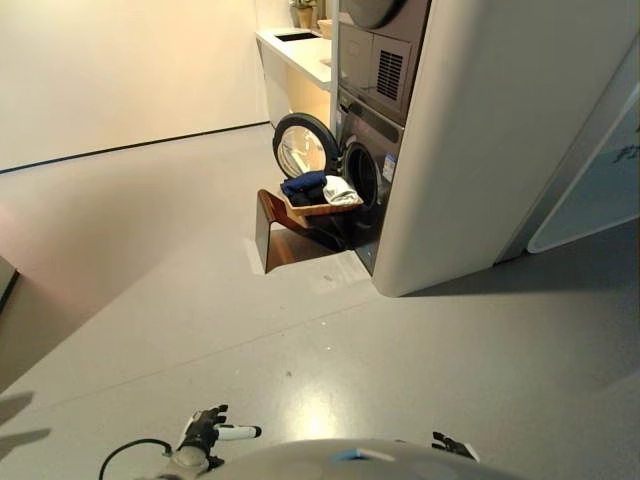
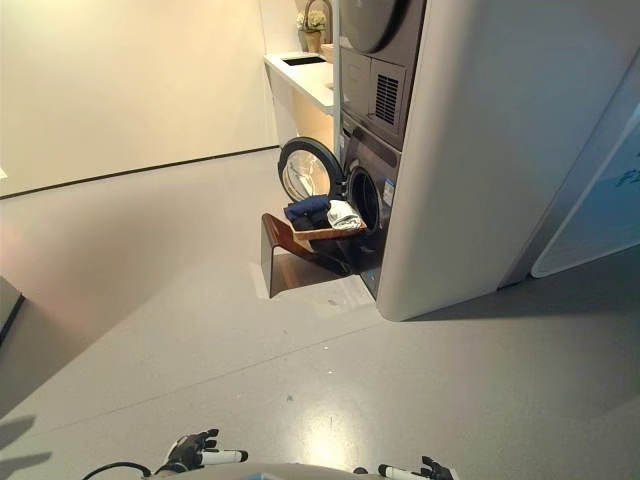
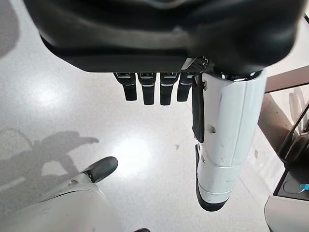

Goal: Pick up the clothes and place them into the washing machine

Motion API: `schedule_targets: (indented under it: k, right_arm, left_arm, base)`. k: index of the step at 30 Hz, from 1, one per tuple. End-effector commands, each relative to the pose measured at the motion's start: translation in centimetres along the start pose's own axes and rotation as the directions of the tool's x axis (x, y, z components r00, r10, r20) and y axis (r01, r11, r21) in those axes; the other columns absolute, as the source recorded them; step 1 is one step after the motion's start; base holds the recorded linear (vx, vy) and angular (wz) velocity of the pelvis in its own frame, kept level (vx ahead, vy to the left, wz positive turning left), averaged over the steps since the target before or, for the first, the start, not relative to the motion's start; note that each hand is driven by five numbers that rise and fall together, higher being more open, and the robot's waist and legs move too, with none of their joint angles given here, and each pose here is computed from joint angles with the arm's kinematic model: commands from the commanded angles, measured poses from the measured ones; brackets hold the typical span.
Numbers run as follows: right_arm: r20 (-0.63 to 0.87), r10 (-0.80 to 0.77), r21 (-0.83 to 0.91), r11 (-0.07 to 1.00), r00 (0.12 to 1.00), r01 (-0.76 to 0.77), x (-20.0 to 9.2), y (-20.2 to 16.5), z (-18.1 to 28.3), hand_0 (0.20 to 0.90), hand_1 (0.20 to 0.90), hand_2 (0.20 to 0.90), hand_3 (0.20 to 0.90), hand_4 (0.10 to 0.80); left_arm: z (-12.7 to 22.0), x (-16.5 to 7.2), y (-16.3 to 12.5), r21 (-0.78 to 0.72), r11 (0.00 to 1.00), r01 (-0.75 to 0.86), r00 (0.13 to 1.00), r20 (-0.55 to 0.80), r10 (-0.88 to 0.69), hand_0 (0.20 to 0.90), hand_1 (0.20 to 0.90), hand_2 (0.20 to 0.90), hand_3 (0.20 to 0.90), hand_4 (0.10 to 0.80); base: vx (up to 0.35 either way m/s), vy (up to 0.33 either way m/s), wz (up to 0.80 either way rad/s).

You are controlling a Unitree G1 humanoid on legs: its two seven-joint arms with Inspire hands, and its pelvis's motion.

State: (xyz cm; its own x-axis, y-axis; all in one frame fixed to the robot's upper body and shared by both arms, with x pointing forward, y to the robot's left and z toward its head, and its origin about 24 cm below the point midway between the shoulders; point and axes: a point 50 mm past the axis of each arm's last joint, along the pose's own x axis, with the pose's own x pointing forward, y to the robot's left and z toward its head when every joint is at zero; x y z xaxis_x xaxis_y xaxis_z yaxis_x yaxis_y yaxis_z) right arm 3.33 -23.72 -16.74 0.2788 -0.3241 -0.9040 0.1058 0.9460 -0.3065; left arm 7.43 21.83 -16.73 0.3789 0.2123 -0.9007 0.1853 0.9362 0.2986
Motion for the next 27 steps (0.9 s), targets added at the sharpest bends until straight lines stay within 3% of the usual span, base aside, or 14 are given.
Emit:
schedule_targets:
  k: [1,10,27]
  right_arm:
    - [0.130,0.090,-0.194,0.979,0.987,-0.063,0.7,1.2,5.0,0.900,0.900,0.900,0.900,0.800]
    - [0.088,0.112,-0.258,0.962,0.990,-0.086,0.7,1.7,4.2,0.900,0.900,0.900,0.900,0.800]
    - [0.099,0.110,-0.258,0.963,0.989,-0.081,0.7,1.5,4.3,0.900,0.900,0.900,0.900,0.800]
  left_arm:
    - [3.1,0.5,0.1,-0.029,0.994,0.104,0.991,0.092,-0.101,0.900,0.900,0.900,0.900,0.800]
    - [3.3,0.5,-0.5,0.074,0.991,0.111,0.989,0.084,-0.118,0.900,0.900,0.900,0.900,0.800]
    - [2.3,0.4,-0.4,0.068,0.992,0.104,0.993,0.053,-0.107,0.900,0.900,0.900,0.900,0.800]
  base:
    - [0.000,0.000,0.00]
    - [0.003,0.002,0.00]
    - [0.000,0.002,-0.01]
